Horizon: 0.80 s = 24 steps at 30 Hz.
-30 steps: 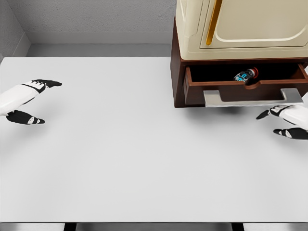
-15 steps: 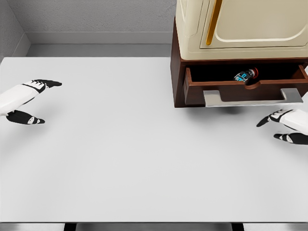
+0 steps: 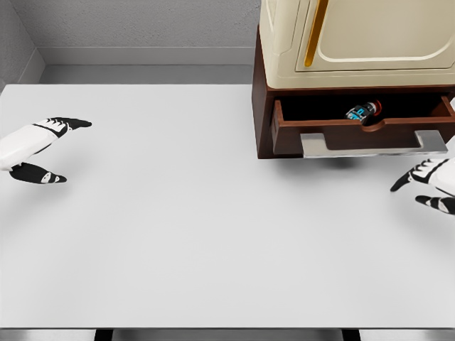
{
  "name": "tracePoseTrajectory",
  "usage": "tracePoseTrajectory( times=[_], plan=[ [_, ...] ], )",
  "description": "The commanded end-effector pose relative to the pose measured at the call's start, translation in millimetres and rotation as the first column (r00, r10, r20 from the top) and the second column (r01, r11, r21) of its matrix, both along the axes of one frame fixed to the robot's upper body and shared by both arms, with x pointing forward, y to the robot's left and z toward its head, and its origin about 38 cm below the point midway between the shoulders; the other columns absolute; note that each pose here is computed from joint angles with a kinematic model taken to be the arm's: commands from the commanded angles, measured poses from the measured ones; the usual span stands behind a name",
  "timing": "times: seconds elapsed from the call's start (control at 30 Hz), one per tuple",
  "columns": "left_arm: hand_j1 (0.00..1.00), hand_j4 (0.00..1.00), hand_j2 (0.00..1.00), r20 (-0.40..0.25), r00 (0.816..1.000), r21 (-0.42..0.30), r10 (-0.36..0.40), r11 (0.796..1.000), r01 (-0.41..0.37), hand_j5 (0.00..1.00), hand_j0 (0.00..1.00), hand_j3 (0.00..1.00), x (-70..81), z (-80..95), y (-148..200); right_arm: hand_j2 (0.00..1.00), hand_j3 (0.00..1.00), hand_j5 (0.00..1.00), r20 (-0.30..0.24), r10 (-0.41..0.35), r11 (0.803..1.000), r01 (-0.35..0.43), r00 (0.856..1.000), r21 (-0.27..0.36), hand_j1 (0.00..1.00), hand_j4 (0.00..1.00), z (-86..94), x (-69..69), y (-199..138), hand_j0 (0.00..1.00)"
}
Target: Put the switch into the drawer with left arm, and close the drawer with right arm
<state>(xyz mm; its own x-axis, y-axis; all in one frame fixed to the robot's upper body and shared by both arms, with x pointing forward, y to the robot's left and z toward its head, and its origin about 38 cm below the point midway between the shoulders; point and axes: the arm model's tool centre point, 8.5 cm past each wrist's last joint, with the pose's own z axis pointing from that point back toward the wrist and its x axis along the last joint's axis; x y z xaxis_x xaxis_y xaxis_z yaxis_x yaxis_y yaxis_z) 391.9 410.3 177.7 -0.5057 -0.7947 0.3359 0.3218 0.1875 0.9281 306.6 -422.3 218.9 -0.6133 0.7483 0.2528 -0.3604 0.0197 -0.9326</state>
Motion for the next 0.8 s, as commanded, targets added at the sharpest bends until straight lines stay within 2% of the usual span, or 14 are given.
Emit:
tracePoseTrajectory(
  times=[0.0,0.23,0.5,0.67,0.77],
  plan=[
    [1.0,1.0,1.0,0.001,1.0,-0.007,0.002,1.0,-0.002,1.0,1.0,1.0,0.1,1.0,0.5,0.62,0.62,0.62,0.028,0.037,0.999,-0.037,0.999,0.002,0.62,0.62,11.7,-1.0,11.1,0.62],
    [1.0,1.0,1.0,0.001,1.0,-0.007,0.002,1.0,-0.002,1.0,1.0,1.0,0.1,1.0,0.5,0.63,0.63,0.63,0.001,0.064,0.996,-0.064,0.998,-0.061,0.63,0.63,17.9,-2.7,9.7,0.63],
    [1.0,1.0,1.0,0.0,1.0,-0.007,0.001,1.0,-0.001,1.0,1.0,1.0,0.1,0.7,0.1,0.64,0.64,0.64,-0.009,0.092,0.984,-0.093,0.996,-0.154,0.64,0.64,37.2,1.5,5.2,0.64],
    [1.0,1.0,1.0,0.001,1.0,-0.007,0.002,1.0,-0.002,1.0,1.0,1.0,0.1,1.0,0.5,0.63,0.63,0.63,0.003,0.095,0.982,-0.093,0.996,-0.166,0.63,0.63,43.4,4.0,4.6,0.63],
    [1.0,1.0,1.0,0.0,1.0,-0.007,0.001,1.0,-0.001,1.0,1.0,1.0,0.1,0.7,0.1,0.63,0.63,0.63,0.001,0.09,0.983,-0.089,0.996,-0.158,0.63,0.63,40.4,3.7,4.4,0.63]
  ],
)
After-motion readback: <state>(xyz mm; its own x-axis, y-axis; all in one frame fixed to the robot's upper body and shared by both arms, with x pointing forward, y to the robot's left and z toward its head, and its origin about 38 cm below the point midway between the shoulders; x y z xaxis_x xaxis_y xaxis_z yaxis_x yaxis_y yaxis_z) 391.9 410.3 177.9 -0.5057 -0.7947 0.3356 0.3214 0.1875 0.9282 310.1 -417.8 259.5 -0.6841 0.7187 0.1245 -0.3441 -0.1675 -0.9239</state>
